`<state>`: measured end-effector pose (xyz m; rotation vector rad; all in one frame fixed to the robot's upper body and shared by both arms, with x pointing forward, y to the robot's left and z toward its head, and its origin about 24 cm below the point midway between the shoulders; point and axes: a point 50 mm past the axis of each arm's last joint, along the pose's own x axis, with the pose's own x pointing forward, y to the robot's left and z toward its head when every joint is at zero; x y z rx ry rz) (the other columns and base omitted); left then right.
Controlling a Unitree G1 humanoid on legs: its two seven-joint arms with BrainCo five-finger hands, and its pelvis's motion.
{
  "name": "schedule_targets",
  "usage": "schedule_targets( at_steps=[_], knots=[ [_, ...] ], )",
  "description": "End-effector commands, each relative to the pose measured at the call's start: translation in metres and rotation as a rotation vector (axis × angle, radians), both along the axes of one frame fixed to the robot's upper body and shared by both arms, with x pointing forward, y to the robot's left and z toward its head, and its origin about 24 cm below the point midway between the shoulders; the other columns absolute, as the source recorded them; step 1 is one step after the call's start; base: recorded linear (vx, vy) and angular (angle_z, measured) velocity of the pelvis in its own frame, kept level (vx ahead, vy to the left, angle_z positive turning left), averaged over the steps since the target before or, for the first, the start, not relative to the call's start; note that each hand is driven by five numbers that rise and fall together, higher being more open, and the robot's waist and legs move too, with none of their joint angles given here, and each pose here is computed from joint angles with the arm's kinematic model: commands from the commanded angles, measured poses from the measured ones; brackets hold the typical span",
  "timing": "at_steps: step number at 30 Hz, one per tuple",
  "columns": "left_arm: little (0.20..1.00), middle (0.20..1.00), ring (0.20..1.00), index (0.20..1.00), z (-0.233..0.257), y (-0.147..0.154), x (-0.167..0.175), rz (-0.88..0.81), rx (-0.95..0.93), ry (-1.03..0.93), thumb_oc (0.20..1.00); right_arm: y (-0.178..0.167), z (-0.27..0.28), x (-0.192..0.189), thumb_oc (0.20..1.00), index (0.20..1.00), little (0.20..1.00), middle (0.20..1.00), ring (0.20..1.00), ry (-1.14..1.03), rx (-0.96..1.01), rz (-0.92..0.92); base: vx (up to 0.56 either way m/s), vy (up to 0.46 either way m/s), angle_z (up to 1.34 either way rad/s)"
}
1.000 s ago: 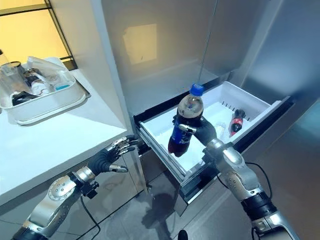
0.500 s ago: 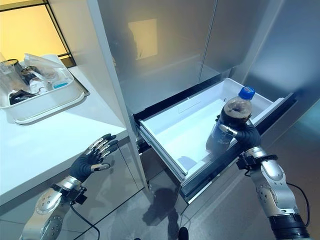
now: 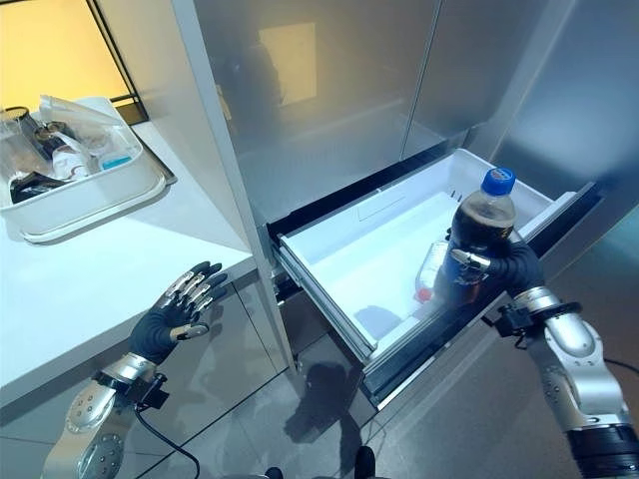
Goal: Take the drinks into the refrigerator
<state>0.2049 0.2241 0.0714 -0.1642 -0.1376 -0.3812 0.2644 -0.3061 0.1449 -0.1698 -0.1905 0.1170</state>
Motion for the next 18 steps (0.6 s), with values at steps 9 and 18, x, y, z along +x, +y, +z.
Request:
schedule_targets(
  at_steps=[9, 18],
  knots=[
    [1.0, 1.0, 1.0, 1.0, 0.039, -0.005, -0.003, -0.128, 0.08, -0.188, 1.0, 0.003, 0.11, 0.033, 0.2, 0.2, 0.2, 0.2, 0.2, -0.313, -0.213, 0.032, -0.03, -0.027, 0.02],
    [1.0, 1.0, 1.0, 1.0, 0.048, -0.009, -0.001, -0.189, 0.11, -0.216, 1.0, 0.011, 0.132, 0.041, 0.2, 0.2, 0.2, 0.2, 0.2, -0.321, -0.318, 0.054, -0.04, -0.048, 0.15]
  ],
)
